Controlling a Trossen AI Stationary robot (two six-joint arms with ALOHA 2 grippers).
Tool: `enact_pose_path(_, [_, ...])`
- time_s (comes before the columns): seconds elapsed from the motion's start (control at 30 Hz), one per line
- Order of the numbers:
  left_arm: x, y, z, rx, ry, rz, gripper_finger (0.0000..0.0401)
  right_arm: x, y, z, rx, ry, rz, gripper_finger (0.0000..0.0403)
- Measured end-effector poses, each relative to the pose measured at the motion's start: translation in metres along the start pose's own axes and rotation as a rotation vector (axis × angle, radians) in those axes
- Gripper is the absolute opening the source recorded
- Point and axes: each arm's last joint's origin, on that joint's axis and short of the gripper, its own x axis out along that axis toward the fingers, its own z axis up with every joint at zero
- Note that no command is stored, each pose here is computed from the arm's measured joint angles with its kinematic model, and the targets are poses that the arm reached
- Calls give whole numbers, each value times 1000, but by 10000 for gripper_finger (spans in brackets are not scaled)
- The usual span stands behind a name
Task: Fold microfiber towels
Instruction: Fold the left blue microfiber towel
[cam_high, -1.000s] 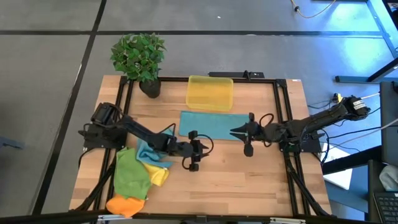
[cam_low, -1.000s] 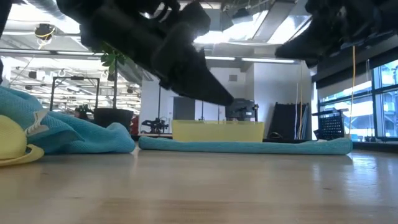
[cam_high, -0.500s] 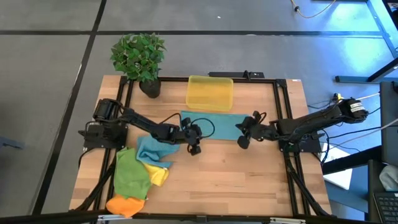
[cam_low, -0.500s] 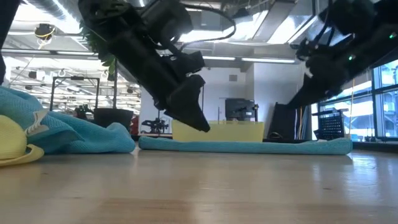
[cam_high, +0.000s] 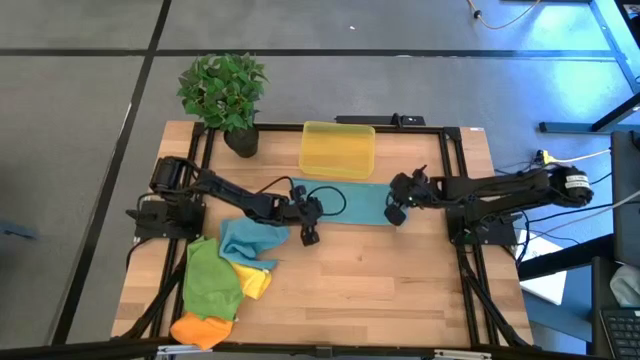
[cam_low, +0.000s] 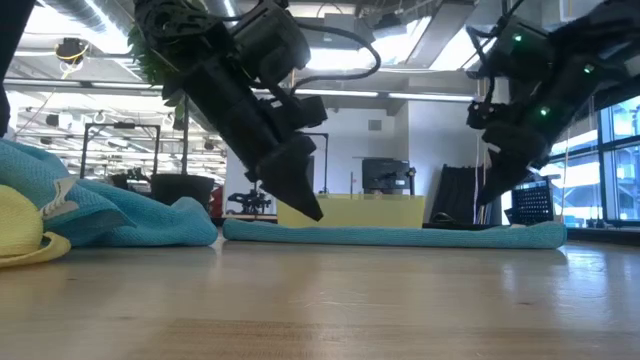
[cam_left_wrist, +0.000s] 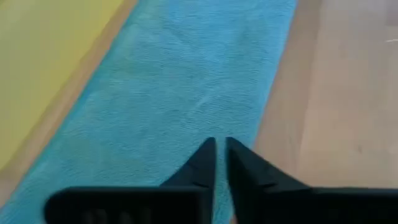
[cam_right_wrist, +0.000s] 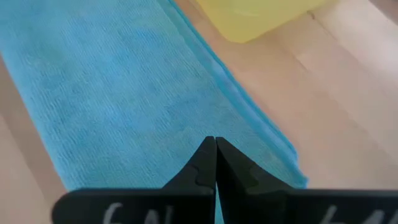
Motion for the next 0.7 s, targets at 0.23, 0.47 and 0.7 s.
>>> enact_pose_path(0.23, [3, 15, -12, -17, 153, 30, 1, 1, -13, 6, 31, 97, -11, 4])
enact_pose_path(0.47, [4, 21, -14, -20, 192, 39, 0, 15, -12, -7, 84, 248, 27, 2])
enact_pose_path(0.7, [5, 25, -14, 76, 208, -20, 0, 19, 5, -18, 78, 323, 65, 1])
